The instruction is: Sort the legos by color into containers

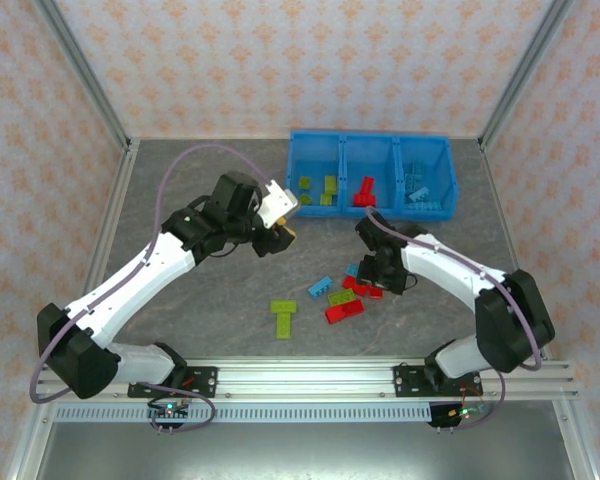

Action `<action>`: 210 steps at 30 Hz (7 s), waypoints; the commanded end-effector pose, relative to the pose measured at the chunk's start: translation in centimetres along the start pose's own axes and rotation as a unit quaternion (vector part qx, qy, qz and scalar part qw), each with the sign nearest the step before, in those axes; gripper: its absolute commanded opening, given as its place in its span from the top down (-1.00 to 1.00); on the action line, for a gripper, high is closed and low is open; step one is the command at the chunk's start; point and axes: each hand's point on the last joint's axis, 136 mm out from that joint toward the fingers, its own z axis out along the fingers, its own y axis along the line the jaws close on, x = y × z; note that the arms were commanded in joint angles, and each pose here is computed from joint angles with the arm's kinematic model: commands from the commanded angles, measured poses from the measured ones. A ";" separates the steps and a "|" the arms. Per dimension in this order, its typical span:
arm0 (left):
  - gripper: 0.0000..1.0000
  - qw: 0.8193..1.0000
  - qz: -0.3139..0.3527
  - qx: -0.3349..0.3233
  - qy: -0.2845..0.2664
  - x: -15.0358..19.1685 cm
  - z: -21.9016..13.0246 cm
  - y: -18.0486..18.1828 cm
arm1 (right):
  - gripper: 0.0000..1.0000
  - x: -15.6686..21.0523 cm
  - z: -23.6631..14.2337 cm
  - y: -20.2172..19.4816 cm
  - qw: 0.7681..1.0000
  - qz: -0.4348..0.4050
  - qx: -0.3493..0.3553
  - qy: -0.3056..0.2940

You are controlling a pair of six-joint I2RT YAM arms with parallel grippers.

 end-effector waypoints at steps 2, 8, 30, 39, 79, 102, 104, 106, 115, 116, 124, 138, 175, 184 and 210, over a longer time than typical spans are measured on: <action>0.11 0.999 0.038 0.031 -0.006 0.3 -1.2 -1.8 | -0.04 -0.3 1.6 -0.5 1.000 -0.008 0.016 -0.010; 0.08 0.999 0.033 0.030 -0.015 0.2 -0.9 -1.8 | 0.20 0.5 1.9 -1.2 1.000 -0.001 0.019 -0.008; 0.00 0.999 0.031 0.029 -0.025 0.6 -1.3 -2.2 | 0.40 -0.9 0.6 -2.1 0.998 0.012 0.034 -0.059; -0.02 0.997 0.027 0.032 -0.064 -1.3 -2.4 -2.5 | 0.44 -10.1 -10.6 2.5 0.966 0.001 -0.029 -0.258; -0.08 0.997 0.062 0.033 0.018 -0.1 3.0 -5.8 | -0.10 -14.6 -17.9 4.6 0.958 0.003 -0.145 -0.248; -0.26 0.971 0.226 -0.071 -0.011 4.7 -2.7 -3.9 | -0.51 2.9 -1.0 12.5 0.996 -0.090 -0.013 0.022; -0.30 0.972 0.224 -0.074 -0.018 4.8 -2.7 -3.9 | -0.52 3.0 -0.2 13.0 0.995 -0.094 -0.020 0.029; -0.31 0.972 0.221 -0.073 -0.021 4.8 -2.6 -4.0 | -0.52 3.0 0.7 13.4 0.995 -0.098 -0.020 0.032; -0.30 0.974 0.211 -0.079 -0.019 5.3 -2.5 -3.8 | -0.33 2.2 3.3 13.4 0.995 -0.092 0.016 0.028; -0.30 0.974 0.209 -0.080 -0.022 5.3 -2.5 -3.8 | -0.30 2.0 3.4 13.3 0.995 -0.095 0.022 0.025; -0.30 0.976 0.204 -0.079 -0.021 5.6 -2.3 -3.8 | 0.12 0.0 3.6 12.5 0.990 -0.117 0.073 -0.016; -0.34 0.980 0.190 -0.029 -0.053 4.9 -1.8 -5.6 | 0.88 -4.2 -3.2 12.9 0.987 -0.088 -0.008 -0.134; -1.00 0.983 -0.135 -0.115 -0.047 1.9 0.2 -1.3 | 0.13 -34.3 -11.3 -7.7 0.943 0.163 0.039 -0.289; -0.98 0.950 -0.244 -0.162 0.107 7.3 2.0 -0.6 | -0.02 -29.0 -14.3 -5.3 0.948 0.170 -0.063 -0.263; -0.74 0.809 -0.415 -0.141 0.391 21.7 9.6 -7.0 | -0.58 -16.8 -11.5 -4.0 0.981 0.097 -0.087 -0.143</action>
